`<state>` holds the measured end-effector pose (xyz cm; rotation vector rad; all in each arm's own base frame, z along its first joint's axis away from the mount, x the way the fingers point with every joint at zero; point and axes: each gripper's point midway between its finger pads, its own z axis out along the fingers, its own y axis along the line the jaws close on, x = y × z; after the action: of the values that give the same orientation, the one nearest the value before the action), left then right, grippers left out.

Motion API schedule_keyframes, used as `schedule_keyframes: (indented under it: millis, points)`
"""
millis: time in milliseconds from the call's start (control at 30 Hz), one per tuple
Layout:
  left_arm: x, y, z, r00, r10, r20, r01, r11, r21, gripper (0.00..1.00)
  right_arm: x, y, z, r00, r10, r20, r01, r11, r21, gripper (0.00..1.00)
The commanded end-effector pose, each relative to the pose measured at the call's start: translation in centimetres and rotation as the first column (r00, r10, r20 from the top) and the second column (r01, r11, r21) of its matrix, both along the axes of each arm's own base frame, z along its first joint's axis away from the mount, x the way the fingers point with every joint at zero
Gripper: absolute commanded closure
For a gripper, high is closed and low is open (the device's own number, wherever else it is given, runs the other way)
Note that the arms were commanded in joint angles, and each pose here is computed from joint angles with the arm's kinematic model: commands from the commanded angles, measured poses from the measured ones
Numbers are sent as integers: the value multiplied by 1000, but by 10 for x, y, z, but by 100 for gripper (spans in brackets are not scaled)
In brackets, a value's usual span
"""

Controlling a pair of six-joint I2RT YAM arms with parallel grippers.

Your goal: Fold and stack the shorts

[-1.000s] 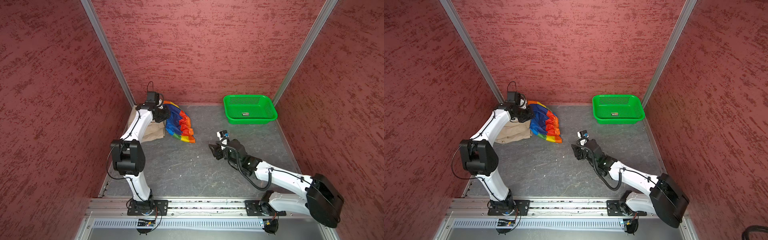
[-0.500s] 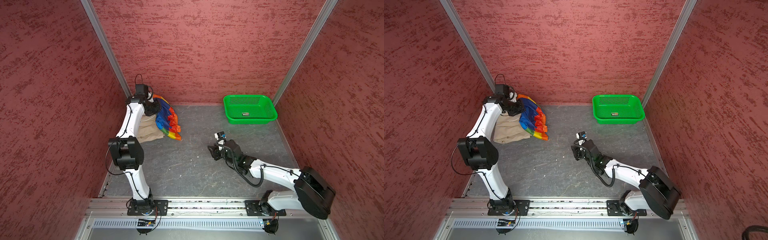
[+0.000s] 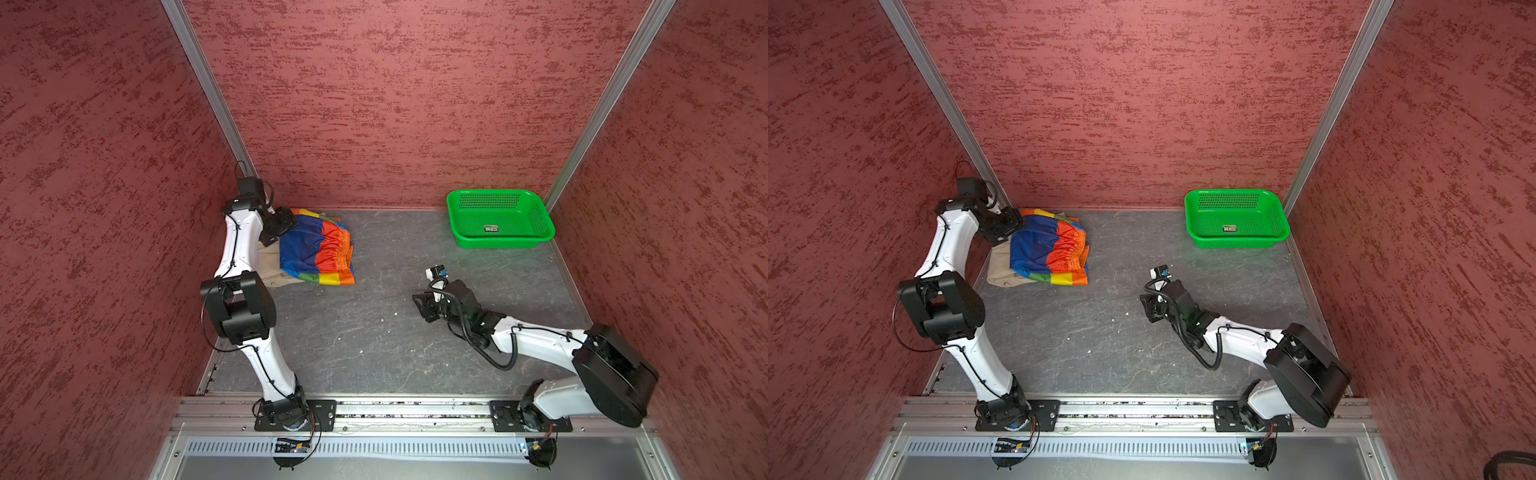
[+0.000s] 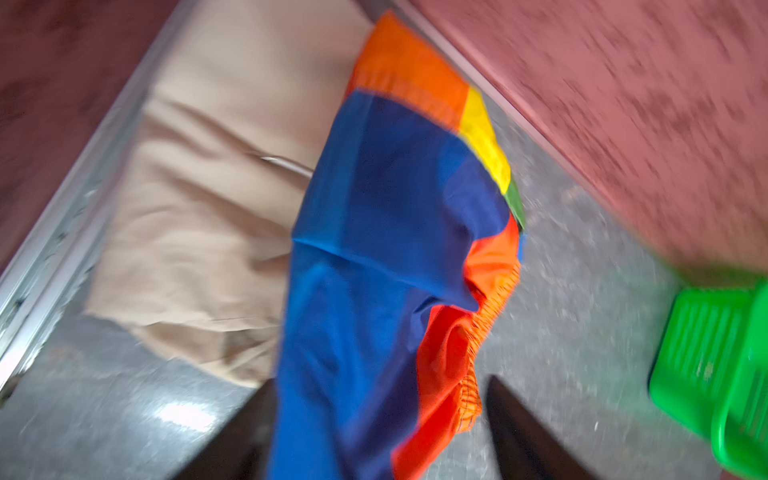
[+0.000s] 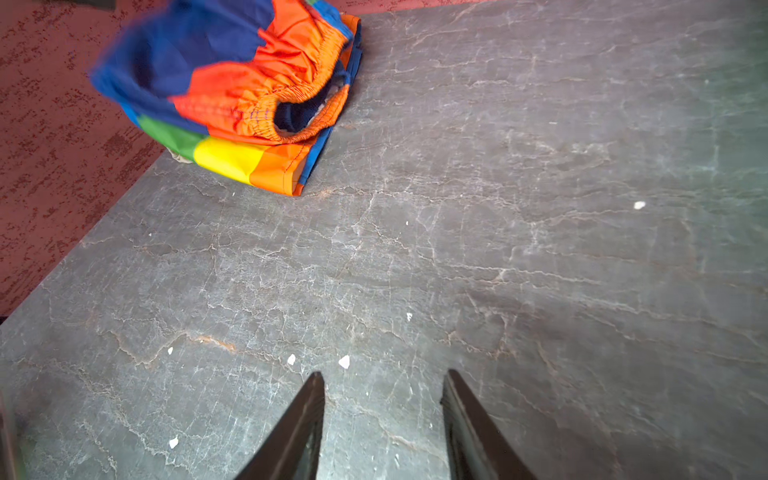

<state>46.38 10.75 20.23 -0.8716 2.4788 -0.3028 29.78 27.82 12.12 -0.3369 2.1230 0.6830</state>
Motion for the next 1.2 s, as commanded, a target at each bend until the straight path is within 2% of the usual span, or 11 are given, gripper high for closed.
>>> schedule_keyframes:
  millis: [0, 133, 233, 300, 433, 500, 633, 800, 867, 1000, 1167]
  points:
    - [-22, 24, 35, 984, 162, 74, -161, 987, -13, 0, 2, 1, -3, 1000, -8, -15, 9, 1000, 29, 52]
    - [-38, 30, 43, 967, 222, 121, -222, 975, -12, 0, 3, 5, -4, 1000, 4, -31, -3, 1000, 28, 52]
    - [-38, 15, 33, 972, 192, 132, -187, 981, -54, 1, 5, 8, -15, 998, 8, -59, -7, 1000, 15, 52]
    - [-36, 3, 21, 980, 163, 117, -156, 985, -72, 8, 5, 11, -15, 998, 14, -67, -13, 1000, 21, 52]
    - [-25, -28, -8, 994, 78, 78, -71, 994, -87, 28, 5, 14, -16, 997, 21, -78, -19, 1000, 23, 52]
    - [-20, -41, -22, 998, 44, 54, -39, 995, -86, 31, 5, 13, -17, 996, 17, -83, -15, 1000, 19, 52]
    - [-12, -69, -50, 1000, -14, 9, 15, 995, -102, 58, 5, 9, -17, 996, 0, -84, 1, 1000, 20, 51]
    - [-12, -82, -86, 999, -28, -47, 22, 994, -111, 73, 6, 10, -18, 996, -5, -91, 7, 1000, 23, 51]
    - [-13, -82, -102, 998, -17, -65, 8, 991, -134, 84, 7, 11, -18, 996, -6, -93, 8, 1000, 22, 51]
    - [-18, -74, -139, 990, 17, -138, -38, 987, -156, 92, 8, 11, -22, 995, -7, -103, 8, 1000, 10, 51]
    - [-26, -70, -166, 980, 37, -196, -67, 987, -148, 94, 9, 10, -28, 993, -16, -118, 16, 1000, -5, 51]
